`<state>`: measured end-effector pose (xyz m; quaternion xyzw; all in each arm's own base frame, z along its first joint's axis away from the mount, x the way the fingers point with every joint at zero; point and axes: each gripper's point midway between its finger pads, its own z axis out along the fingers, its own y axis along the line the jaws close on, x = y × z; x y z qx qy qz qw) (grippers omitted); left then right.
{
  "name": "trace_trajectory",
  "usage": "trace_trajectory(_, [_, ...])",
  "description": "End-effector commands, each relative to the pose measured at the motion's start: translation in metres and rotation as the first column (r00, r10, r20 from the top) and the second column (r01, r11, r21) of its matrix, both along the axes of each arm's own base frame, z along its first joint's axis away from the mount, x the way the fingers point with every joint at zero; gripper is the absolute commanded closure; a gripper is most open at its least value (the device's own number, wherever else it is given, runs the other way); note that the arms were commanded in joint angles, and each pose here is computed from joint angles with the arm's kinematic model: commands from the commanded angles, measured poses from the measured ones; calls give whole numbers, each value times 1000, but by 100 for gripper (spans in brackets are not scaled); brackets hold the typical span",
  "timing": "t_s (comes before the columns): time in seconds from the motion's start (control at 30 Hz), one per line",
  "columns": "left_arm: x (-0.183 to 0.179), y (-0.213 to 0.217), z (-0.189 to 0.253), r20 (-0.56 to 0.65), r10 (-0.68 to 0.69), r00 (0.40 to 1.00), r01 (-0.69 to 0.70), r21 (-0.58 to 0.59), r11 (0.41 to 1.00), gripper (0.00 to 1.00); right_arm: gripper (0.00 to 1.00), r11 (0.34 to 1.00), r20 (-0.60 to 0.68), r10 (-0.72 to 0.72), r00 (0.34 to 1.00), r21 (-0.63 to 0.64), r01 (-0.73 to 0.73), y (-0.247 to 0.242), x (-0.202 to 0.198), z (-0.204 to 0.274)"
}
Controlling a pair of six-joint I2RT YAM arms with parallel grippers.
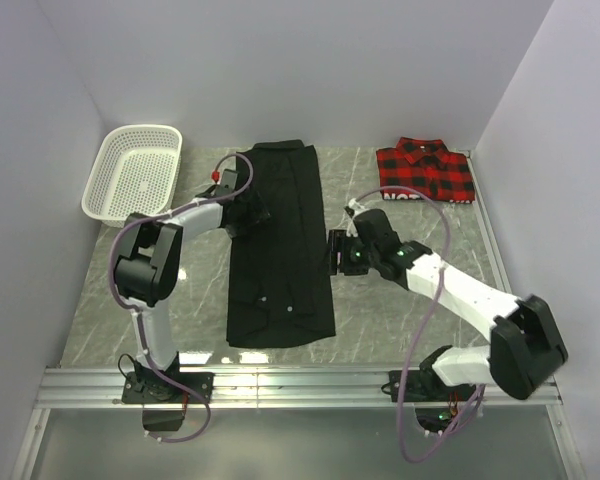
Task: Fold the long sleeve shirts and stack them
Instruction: Fold the shirt
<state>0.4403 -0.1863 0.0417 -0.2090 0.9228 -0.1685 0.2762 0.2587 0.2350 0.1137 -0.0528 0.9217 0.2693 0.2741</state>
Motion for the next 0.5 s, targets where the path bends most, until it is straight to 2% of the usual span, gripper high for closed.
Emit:
trace_trajectory(0.0, [-3,-8,42,66,-20,998,22,-36,999,17,32,994,145,-65,987,100,51,-6,8,35])
trace_trajectory(0.07, [-12,2,76,121,-4,993,7,-26,1000,14,13,990,139,-67,988,135,48,-8,4,37])
trace_trajectory(0.1, [-17,5,86,136,-1,991,5,-27,1000,14,9,990,112,-61,992,136,45,-10,1,32])
trace_trajectory(0.17, [-38,14,111,173,-11,985,14,-18,1000,11,12,992,34,-24,999,121,20,-14,-2,15])
trace_trajectory(0.27, [-84,35,114,140,-23,990,20,24,1000,8,14,997,-100,1,995,73,6,-20,-17,-5])
trace_trajectory(0.47, [-186,63,59,-56,-25,998,26,27,999,7,16,997,-224,-79,971,-22,75,-31,-42,-40])
